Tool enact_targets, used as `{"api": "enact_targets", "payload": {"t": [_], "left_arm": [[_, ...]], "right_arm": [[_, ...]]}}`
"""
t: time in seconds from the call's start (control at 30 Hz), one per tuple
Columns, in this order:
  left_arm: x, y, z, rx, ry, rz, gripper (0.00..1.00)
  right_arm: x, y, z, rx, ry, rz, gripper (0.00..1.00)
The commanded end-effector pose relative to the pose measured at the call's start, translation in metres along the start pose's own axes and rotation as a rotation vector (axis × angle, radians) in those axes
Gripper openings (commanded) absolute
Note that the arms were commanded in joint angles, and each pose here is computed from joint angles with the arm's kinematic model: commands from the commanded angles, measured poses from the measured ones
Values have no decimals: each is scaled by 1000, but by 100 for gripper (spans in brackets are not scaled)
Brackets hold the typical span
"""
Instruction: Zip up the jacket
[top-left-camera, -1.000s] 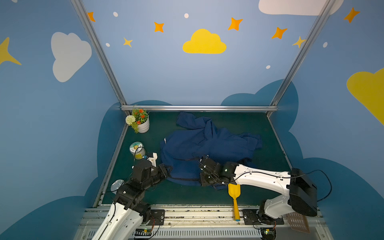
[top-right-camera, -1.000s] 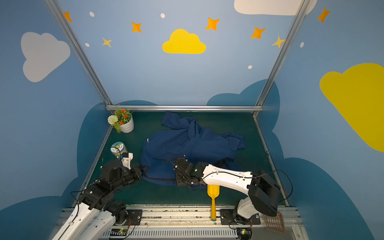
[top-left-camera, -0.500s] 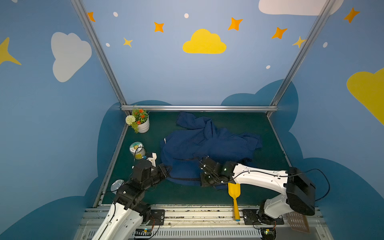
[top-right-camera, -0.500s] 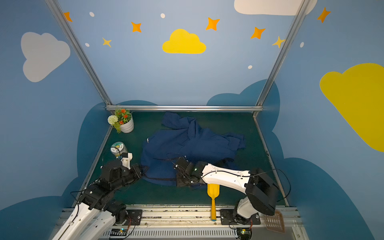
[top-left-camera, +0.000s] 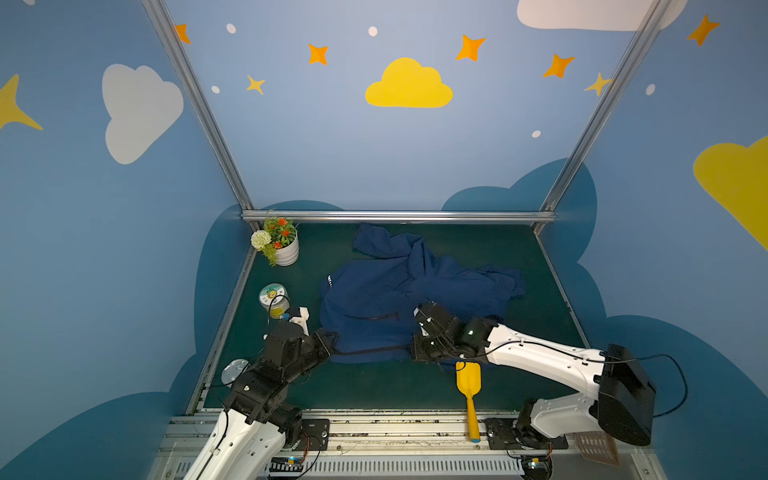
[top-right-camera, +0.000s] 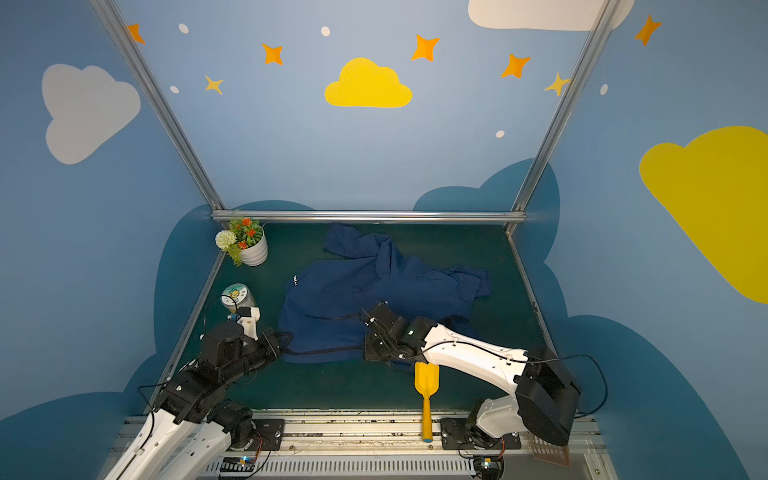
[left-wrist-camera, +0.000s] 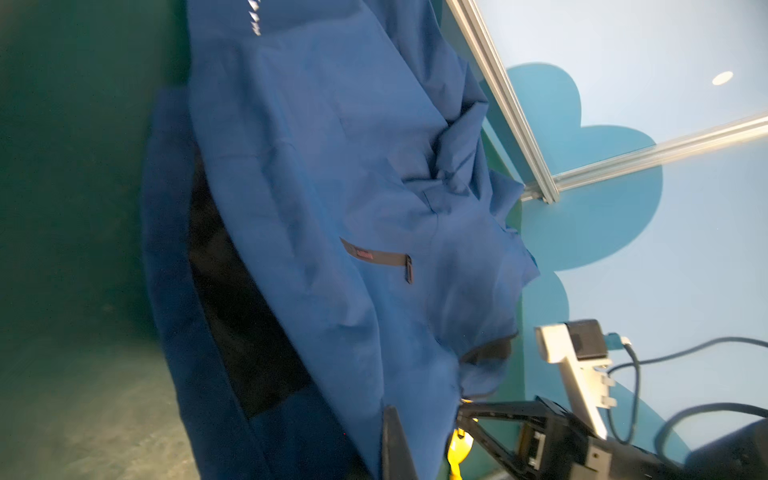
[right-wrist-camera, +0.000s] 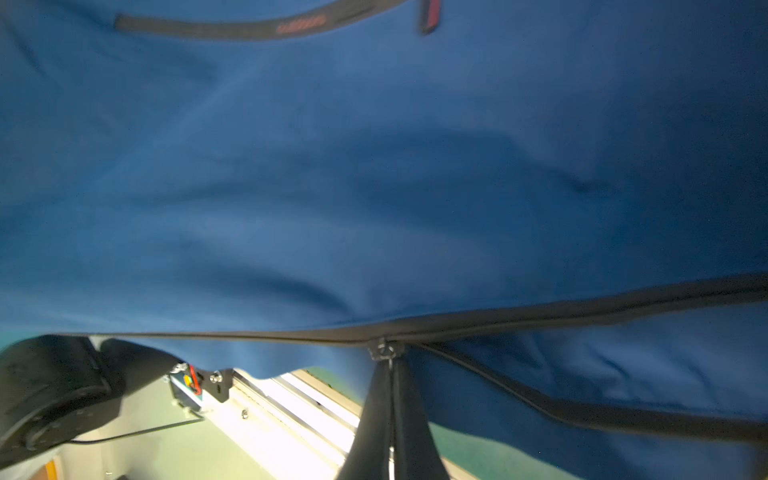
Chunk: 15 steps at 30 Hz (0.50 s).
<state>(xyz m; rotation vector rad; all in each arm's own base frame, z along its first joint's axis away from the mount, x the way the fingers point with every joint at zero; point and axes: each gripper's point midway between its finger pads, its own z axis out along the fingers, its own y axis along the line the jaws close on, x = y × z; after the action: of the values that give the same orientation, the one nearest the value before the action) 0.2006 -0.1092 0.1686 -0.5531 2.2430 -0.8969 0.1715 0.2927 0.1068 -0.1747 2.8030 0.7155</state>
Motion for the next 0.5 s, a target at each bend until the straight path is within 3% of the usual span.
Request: {"api": "enact_targets", "payload": {"t": [0.0, 0.13, 0.47], "left_arm": [[-13, 13, 0, -66, -84, 28, 3], [-12, 14, 4, -64, -77, 25, 3], [-40, 8, -4, -99, -188, 83, 3]], "right_arm": [[9, -39, -5, 92, 41, 73, 0], [6, -48, -10, 28, 40, 151, 0], [-30, -93, -42, 118, -31, 157, 0]]}}
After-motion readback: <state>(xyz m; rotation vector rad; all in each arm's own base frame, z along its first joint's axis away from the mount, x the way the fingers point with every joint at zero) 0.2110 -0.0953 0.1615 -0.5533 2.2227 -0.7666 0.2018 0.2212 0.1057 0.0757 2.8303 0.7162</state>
